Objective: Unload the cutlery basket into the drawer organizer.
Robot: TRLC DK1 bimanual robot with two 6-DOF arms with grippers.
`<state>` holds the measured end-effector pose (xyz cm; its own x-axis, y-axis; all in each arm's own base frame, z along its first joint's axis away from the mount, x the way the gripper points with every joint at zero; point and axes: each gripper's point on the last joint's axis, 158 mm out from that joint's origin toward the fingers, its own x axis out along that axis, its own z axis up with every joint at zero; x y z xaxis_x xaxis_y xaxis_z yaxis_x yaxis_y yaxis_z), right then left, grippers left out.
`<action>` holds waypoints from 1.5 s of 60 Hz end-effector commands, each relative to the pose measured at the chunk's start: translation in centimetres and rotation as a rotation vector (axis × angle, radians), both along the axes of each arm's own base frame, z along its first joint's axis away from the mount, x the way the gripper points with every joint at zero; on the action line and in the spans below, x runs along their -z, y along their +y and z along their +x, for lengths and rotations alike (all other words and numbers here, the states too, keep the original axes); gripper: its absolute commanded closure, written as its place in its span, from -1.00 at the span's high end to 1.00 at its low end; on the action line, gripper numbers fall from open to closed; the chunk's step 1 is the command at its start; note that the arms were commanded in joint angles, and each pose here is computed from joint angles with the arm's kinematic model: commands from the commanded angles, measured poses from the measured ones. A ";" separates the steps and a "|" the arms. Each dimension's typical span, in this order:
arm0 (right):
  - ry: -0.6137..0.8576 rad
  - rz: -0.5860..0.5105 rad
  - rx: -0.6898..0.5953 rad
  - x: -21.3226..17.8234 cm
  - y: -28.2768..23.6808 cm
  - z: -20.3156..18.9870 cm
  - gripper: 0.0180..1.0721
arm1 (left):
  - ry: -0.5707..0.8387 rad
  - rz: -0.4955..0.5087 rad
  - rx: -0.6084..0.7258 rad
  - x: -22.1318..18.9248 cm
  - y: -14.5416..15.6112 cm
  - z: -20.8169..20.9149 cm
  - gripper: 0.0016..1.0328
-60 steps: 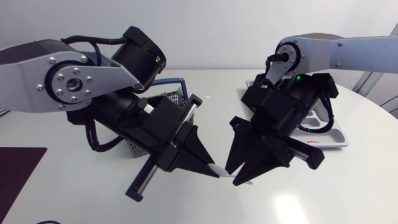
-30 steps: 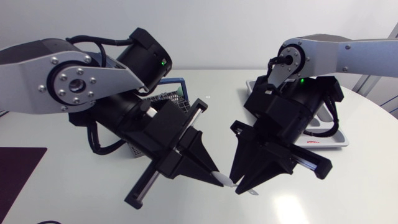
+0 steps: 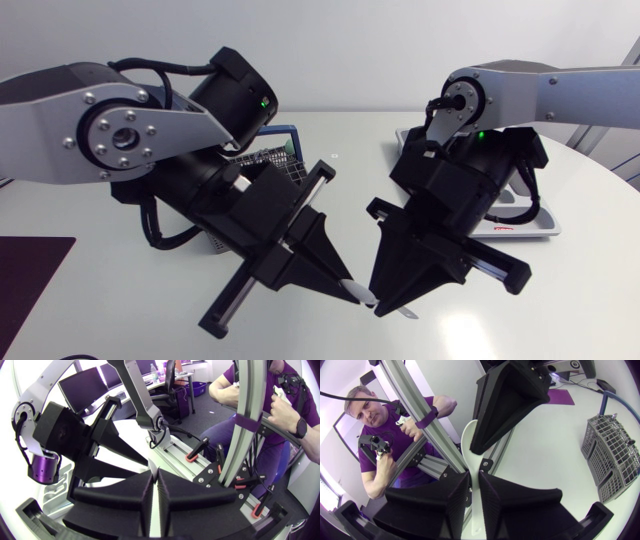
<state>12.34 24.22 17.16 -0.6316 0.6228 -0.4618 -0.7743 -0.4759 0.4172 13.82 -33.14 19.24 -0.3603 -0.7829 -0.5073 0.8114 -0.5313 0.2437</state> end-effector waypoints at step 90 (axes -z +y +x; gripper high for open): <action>0.078 -0.061 -0.068 0.9 -0.1 -2.7 -0.54 | -0.035 0.019 0.181 1.7 1.1 -4.2 -0.94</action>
<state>10.40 24.22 16.15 -0.6881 0.5628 -0.4580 -0.7239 -0.4894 0.4863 10.51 -32.39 18.33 -0.4522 -0.7173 -0.5301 0.7183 -0.6452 0.2602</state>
